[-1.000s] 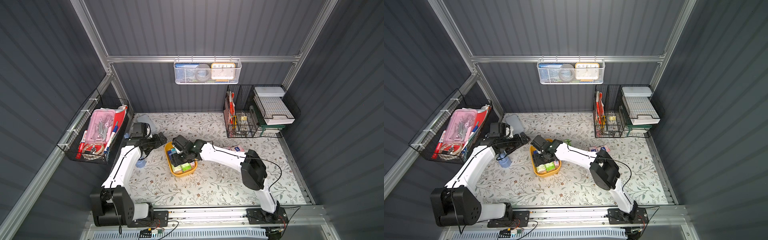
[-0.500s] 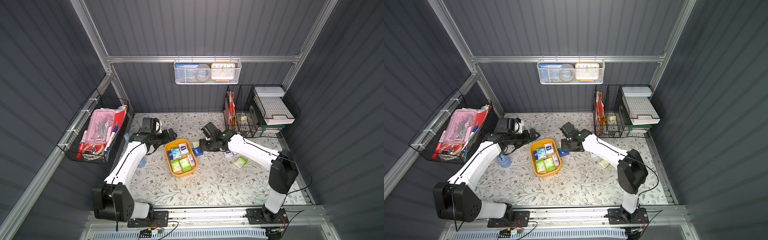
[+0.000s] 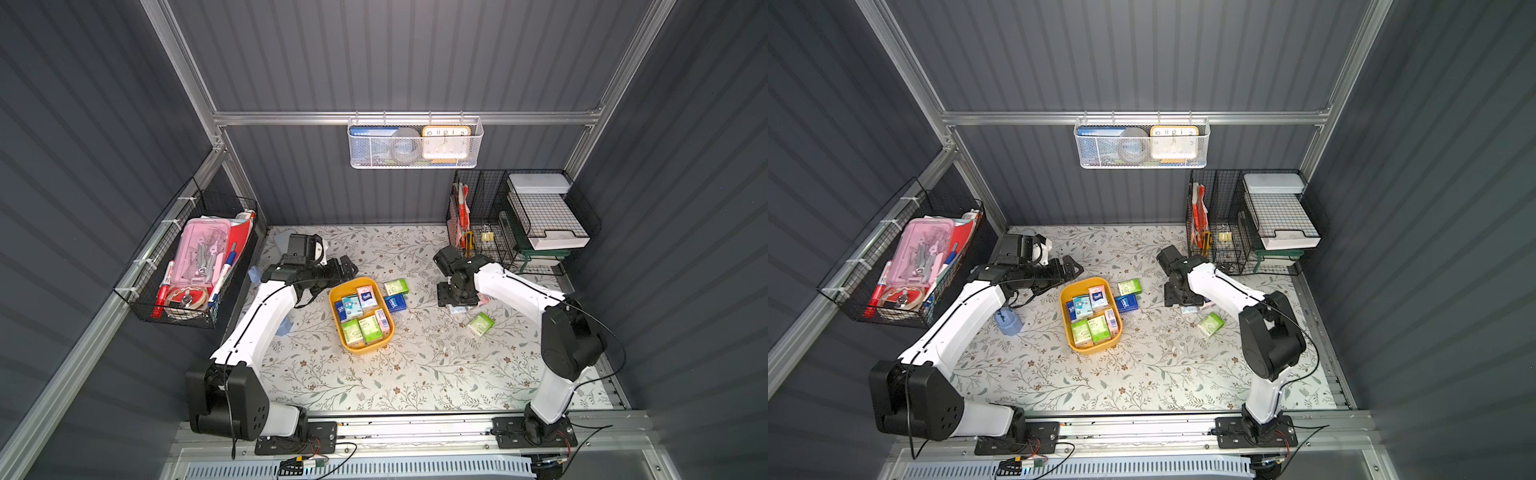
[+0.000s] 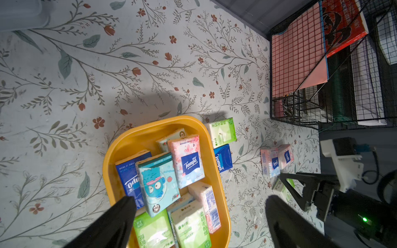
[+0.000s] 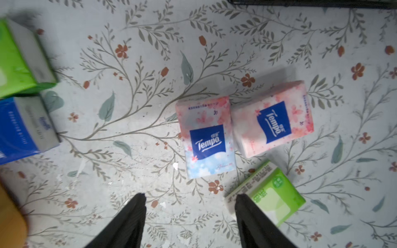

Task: Put the pocket tissues into the storage box
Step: Pick up the pocket tissues from the center of the board.

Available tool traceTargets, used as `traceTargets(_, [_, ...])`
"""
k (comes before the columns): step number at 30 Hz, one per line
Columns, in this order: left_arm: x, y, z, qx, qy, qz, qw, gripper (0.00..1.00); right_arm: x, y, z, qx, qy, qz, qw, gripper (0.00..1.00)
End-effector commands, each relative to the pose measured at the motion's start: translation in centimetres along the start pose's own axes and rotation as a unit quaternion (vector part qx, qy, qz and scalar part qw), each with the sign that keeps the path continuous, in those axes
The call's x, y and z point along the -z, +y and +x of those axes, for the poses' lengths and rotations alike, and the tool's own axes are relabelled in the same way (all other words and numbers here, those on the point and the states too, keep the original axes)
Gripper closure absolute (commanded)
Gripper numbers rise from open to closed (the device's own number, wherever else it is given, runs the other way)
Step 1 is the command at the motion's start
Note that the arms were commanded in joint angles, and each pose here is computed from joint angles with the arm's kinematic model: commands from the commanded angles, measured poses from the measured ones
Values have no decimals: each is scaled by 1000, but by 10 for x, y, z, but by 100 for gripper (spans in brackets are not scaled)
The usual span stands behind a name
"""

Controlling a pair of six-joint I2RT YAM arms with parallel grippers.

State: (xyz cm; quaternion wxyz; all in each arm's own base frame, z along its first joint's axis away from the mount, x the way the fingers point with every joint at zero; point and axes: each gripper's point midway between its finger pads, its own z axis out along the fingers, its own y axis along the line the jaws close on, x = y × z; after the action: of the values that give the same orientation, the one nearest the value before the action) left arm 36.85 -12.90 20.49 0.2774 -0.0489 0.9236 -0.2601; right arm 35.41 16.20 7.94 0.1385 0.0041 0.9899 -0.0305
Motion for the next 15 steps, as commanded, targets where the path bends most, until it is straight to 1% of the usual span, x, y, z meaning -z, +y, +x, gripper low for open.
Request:
traceTargets(1, [-6,-3,4,8,12,8,1000,1,-12,-11,1,33,23,25,999,29])
traceTargets(10, [-20,-7,14,15,33,9,999,1,-38,-17,-5,35,38,22,998,28])
traceTargets(15, [-24,-8,15,18,35,6,999,1,-46,-16,-9,30,37,0,999,28])
